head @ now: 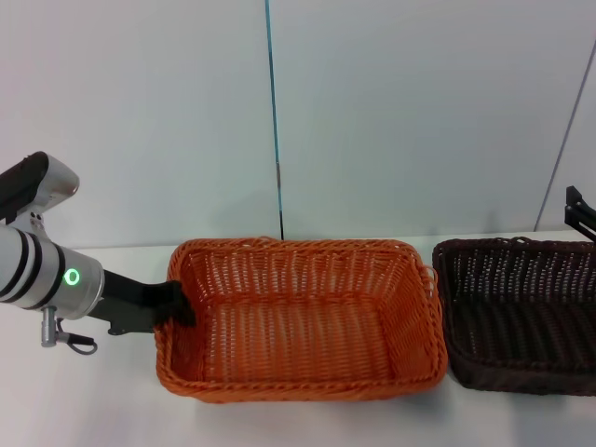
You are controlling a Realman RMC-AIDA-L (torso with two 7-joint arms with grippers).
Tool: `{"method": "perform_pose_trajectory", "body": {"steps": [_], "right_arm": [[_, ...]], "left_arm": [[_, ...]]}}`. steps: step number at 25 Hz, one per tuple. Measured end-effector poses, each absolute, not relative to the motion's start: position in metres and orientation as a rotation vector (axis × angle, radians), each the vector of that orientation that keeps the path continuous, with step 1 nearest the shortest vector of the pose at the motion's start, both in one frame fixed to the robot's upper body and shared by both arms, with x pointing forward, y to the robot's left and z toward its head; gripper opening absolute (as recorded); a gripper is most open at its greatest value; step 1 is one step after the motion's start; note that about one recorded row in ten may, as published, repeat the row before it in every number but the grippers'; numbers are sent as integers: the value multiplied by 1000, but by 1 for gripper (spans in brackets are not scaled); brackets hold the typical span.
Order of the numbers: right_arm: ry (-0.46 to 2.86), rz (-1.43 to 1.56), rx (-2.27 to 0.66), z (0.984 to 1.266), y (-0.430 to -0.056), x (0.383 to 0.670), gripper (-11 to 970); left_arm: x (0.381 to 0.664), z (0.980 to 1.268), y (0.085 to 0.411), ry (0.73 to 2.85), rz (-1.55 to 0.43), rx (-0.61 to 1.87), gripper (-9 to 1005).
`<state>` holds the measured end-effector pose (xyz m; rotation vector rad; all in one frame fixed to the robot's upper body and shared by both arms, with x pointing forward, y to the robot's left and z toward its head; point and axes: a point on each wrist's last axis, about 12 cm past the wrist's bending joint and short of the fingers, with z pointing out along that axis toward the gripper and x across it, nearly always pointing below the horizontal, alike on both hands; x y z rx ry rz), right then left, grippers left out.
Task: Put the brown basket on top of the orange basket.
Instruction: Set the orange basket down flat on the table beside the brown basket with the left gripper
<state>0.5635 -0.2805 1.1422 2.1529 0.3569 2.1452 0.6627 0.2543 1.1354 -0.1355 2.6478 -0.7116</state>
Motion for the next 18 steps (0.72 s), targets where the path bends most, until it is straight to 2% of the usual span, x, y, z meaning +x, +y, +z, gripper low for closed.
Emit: {"method": "perform_pose_trajectory", "body": {"steps": [18], "right_arm": [[373,2132,2160,1142,-283,565,945]], "left_arm": [[662,1130,250,2651,-699,-90,159]]}}
